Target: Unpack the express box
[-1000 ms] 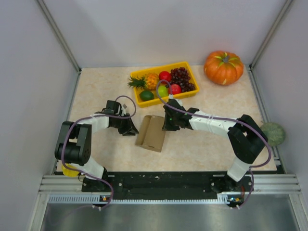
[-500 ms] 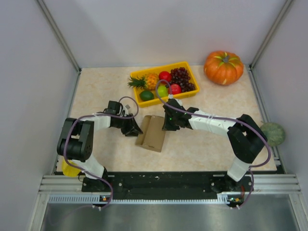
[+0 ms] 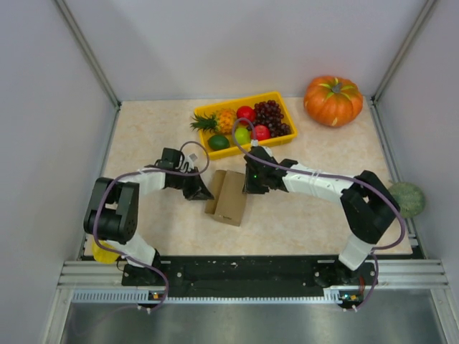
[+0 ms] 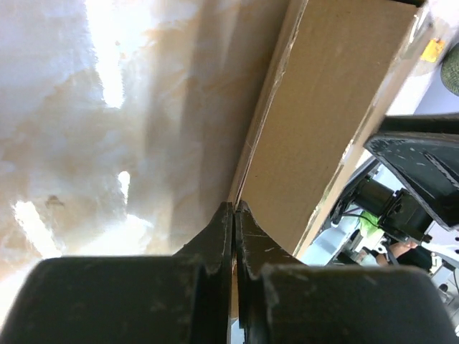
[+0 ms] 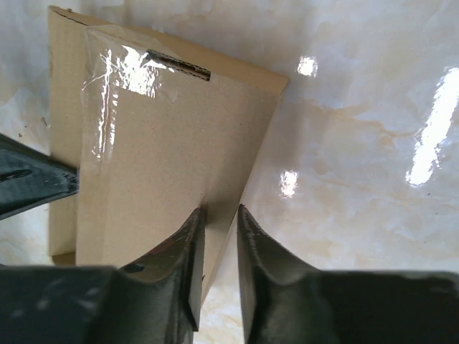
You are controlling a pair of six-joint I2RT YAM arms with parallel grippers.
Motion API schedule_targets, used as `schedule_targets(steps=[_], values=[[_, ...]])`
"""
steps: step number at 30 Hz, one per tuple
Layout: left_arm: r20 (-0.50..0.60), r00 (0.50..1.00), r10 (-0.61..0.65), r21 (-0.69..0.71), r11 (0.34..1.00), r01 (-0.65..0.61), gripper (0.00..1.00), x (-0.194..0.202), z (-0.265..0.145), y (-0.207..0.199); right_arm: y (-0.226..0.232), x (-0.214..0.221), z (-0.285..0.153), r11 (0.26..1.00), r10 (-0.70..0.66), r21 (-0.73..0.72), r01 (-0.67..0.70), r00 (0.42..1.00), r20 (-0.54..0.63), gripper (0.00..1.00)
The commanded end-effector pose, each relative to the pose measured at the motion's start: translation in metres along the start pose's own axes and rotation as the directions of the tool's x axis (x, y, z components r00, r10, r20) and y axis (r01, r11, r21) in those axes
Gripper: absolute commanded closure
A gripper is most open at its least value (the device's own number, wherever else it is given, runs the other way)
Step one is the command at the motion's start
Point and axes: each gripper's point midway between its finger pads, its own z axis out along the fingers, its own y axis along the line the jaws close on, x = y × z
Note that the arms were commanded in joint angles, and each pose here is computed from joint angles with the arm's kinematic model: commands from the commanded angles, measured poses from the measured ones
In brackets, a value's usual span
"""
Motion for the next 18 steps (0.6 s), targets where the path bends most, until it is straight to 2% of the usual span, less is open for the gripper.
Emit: schedule_targets(steps=[1,6,12,18], values=[[0.091,0.990,0.110,0.058,0.992,-0.116,1.00,-0.023,-0.034,-0.049,-0.020,0.006,-0.013,0.997,-0.049,0.063,0.049,0.999,-0.008,0.71],[0.122,0.980,0.157,0.063,0.984,-0.165,1.00,-0.026,-0.060,-0.077,-0.010,-0.022,-0.042,0.998,-0.047,0.038,0.043,0.993,0.107,0.51],[0.156,0.973,0.168,0.084,0.980,-0.182,1.00,-0.032,-0.073,-0.095,0.008,-0.049,-0.079,0.999,-0.044,-0.018,0.049,0.977,0.208,0.45],[0.182,0.956,0.228,-0.012,0.973,-0.229,1.00,-0.039,-0.079,-0.089,0.023,-0.061,-0.099,0.995,-0.066,-0.051,0.084,0.956,0.285,0.39]])
